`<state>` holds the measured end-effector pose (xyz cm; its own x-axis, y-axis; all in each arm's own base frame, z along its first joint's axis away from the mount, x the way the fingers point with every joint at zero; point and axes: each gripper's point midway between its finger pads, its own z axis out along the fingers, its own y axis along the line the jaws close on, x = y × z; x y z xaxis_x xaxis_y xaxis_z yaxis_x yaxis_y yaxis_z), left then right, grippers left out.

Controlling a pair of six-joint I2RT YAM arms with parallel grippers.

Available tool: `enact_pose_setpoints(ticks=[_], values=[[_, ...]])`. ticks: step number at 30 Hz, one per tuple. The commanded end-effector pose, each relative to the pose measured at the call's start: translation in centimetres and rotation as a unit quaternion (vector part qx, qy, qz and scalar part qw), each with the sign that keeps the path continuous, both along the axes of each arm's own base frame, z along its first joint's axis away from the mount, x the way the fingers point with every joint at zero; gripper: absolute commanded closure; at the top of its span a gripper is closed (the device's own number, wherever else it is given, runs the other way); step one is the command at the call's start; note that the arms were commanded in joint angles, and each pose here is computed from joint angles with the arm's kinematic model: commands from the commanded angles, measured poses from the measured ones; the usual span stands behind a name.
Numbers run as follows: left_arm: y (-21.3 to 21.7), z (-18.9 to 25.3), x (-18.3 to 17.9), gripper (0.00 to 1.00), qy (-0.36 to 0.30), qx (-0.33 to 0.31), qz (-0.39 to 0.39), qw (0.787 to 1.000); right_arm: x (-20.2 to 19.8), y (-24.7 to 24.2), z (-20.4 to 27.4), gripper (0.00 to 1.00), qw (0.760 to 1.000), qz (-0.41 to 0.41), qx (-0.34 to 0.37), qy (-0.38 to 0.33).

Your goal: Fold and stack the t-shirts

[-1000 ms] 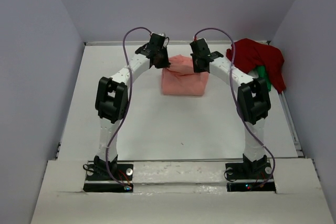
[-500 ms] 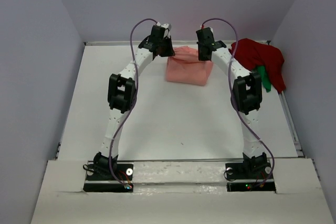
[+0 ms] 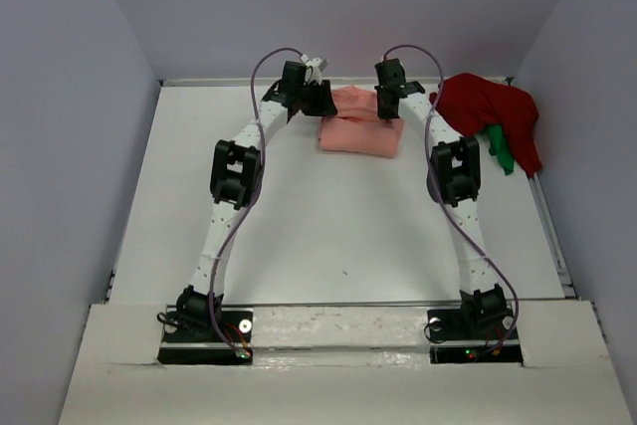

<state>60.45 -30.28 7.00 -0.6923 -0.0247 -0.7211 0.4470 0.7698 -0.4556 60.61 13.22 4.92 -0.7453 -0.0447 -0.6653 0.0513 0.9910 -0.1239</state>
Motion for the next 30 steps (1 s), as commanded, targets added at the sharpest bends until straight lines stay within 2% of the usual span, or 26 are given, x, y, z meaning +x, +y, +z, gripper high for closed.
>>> enact_pose_setpoints(ticks=[1,2,3,4,5,7,10,16,17,18,19,20,22,25,27,29,30], values=[[1.4,5.8,3.3,0.28,-0.108,-0.022,0.008,0.994,0.8,-3.3,-0.3,0.72,1.0,-0.01,-0.022,0.008],[1.6,5.3,3.2,0.23,-0.11,-0.02,0.009,0.994,0.8,-3.4,-0.4,0.67,1.0,-0.01,-0.023,0.006],[1.5,5.9,3.1,0.18,-0.119,-0.024,0.007,0.993,1.0,-3.3,0.2,0.55,1.0,-0.001,-0.025,0.0],[1.4,8.3,3.4,0.07,-0.149,-0.035,0.008,0.988,1.3,-3.4,0.6,0.39,1.0,-0.003,-0.029,-0.008],[1.3,8.4,3.2,0.01,-0.149,-0.039,0.005,0.988,1.4,-3.5,1.1,0.34,0.999,-0.002,-0.03,-0.014],[1.4,10.6,3.0,0.01,-0.166,-0.043,0.007,0.985,1.6,-3.5,2.7,0.26,0.999,0.006,-0.033,-0.025],[1.7,12.3,2.4,0.01,-0.166,-0.046,0.022,0.985,1.1,-4.0,4.0,0.25,0.999,0.002,-0.042,-0.029],[2.8,11.9,-0.3,0.01,-0.151,-0.005,0.063,0.986,-0.4,-3.4,9.7,0.25,0.997,0.015,-0.044,-0.065],[2.9,13.1,-0.3,0.01,-0.16,-0.009,0.069,0.985,-0.7,-2.6,9.2,0.25,0.997,0.022,-0.046,-0.059],[3.1,12.5,-0.9,0.01,-0.152,-0.006,0.07,0.986,-1.0,-2.5,10.3,0.25,0.997,0.026,-0.041,-0.065],[3.2,14.7,-1.3,0.01,-0.173,-0.012,0.079,0.982,-1.5,-1.3,10.5,0.25,0.996,0.034,-0.042,-0.065],[3.5,13.7,-2.0,0.01,-0.163,-0.004,0.085,0.983,-2.0,-1.6,9.9,0.25,0.997,0.031,-0.047,-0.055],[3.4,15.1,-2.9,0.01,-0.173,-0.007,0.083,0.981,-2.8,-0.1,10.5,0.25,0.997,0.044,-0.039,-0.058],[3.8,15.0,-3.8,0.01,-0.164,0.006,0.094,0.982,-3.6,0.7,10.9,0.25,0.997,0.051,-0.026,-0.056],[4.0,14.3,-4.5,0.01,-0.152,0.007,0.098,0.983,-4.0,2.0,10.8,0.3,0.996,0.066,-0.011,-0.053],[3.8,14.0,-5.2,0.01,-0.15,0.004,0.094,0.984,-4.5,3.7,10.3,0.66,0.995,0.086,0.02,-0.042],[3.8,14.0,-5.3,0.01,-0.147,0.001,0.099,0.984,-4.6,4.4,9.8,0.96,0.995,0.092,0.036,-0.035]])
